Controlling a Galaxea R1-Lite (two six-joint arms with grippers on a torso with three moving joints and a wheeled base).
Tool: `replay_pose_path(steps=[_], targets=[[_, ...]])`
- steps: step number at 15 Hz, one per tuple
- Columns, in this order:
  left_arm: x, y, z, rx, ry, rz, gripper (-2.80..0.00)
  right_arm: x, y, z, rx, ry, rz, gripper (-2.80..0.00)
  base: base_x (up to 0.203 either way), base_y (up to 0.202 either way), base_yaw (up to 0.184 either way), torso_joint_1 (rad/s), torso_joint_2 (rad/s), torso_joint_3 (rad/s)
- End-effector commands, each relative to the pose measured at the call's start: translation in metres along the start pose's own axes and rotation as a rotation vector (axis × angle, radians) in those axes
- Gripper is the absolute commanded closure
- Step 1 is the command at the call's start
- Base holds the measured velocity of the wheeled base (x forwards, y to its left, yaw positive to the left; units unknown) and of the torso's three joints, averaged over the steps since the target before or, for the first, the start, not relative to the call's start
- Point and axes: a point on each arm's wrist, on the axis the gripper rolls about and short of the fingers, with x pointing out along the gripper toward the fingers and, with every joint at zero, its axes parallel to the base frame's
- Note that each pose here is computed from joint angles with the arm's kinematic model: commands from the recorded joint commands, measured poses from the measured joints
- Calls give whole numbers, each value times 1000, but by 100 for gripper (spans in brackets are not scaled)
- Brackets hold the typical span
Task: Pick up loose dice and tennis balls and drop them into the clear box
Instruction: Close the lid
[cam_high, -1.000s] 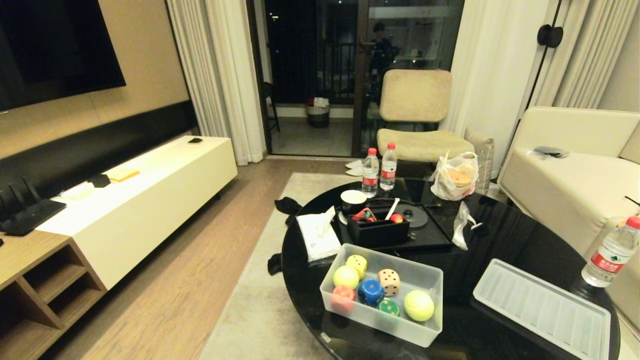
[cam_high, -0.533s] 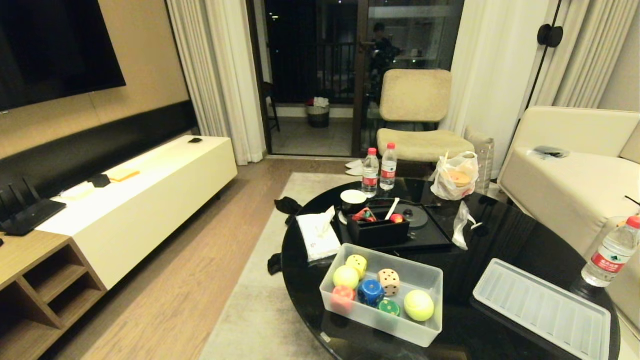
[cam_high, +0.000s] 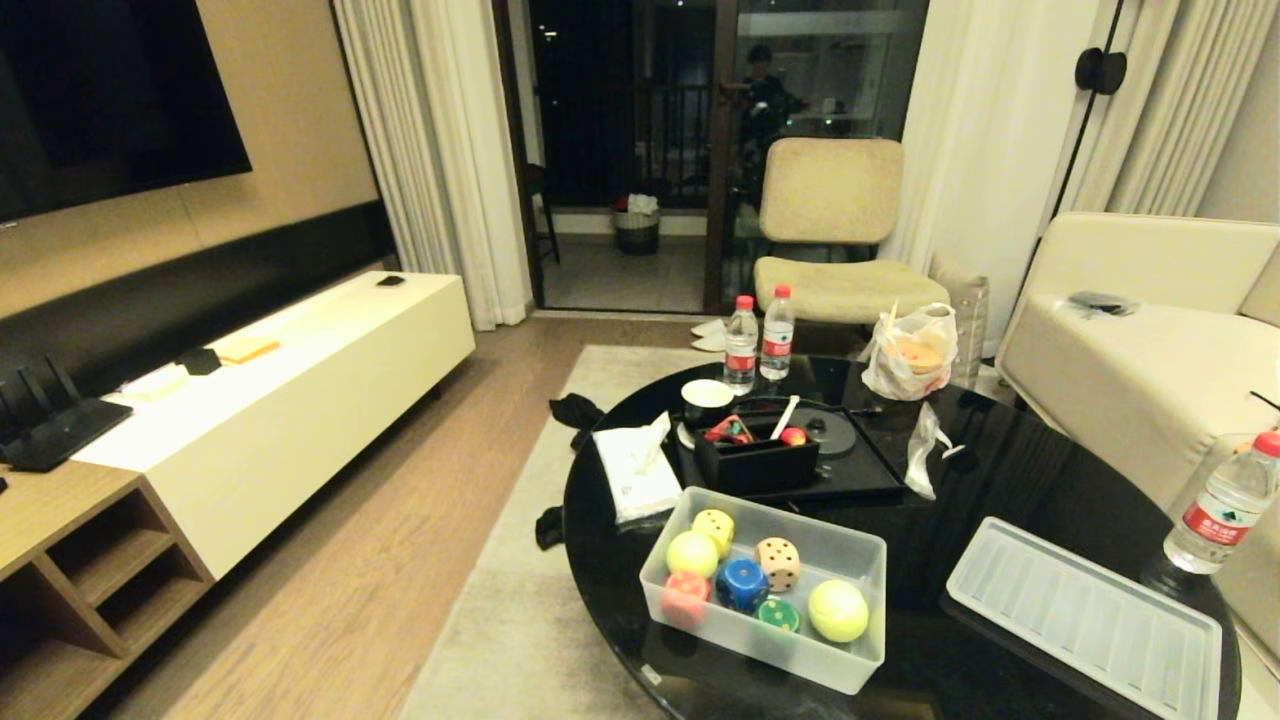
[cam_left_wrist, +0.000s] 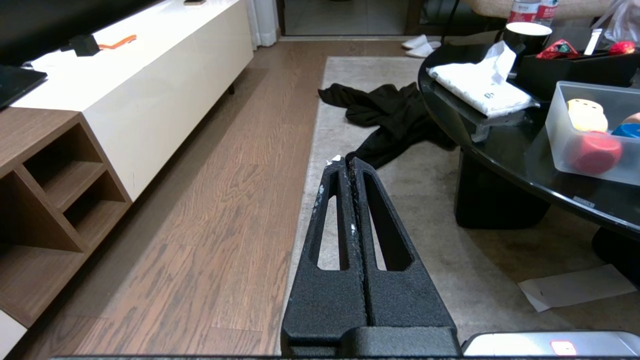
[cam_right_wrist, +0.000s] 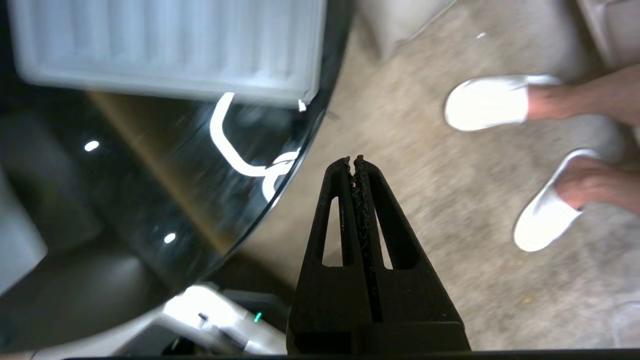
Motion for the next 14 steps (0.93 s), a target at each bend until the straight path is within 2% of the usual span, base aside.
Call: replay_pose_path(steps=[1,5,9,14], targets=[[0,0,0,-1,-1,0,0,35,-3,9,-4,23,-28,0,0,0,0,0,0,0],[0,0,0,-1,-1,0,0,75,-4,16,-18,54,-38,0,0,0,0,0,0,0],[0,0,0,-1,-1,0,0,102,-3,10,-20,121,-29,0,0,0,0,0,0,0],[0,0,0,-1,-1,0,0,127,2,11,-38,103,-15,0,0,0,0,0,0,0]])
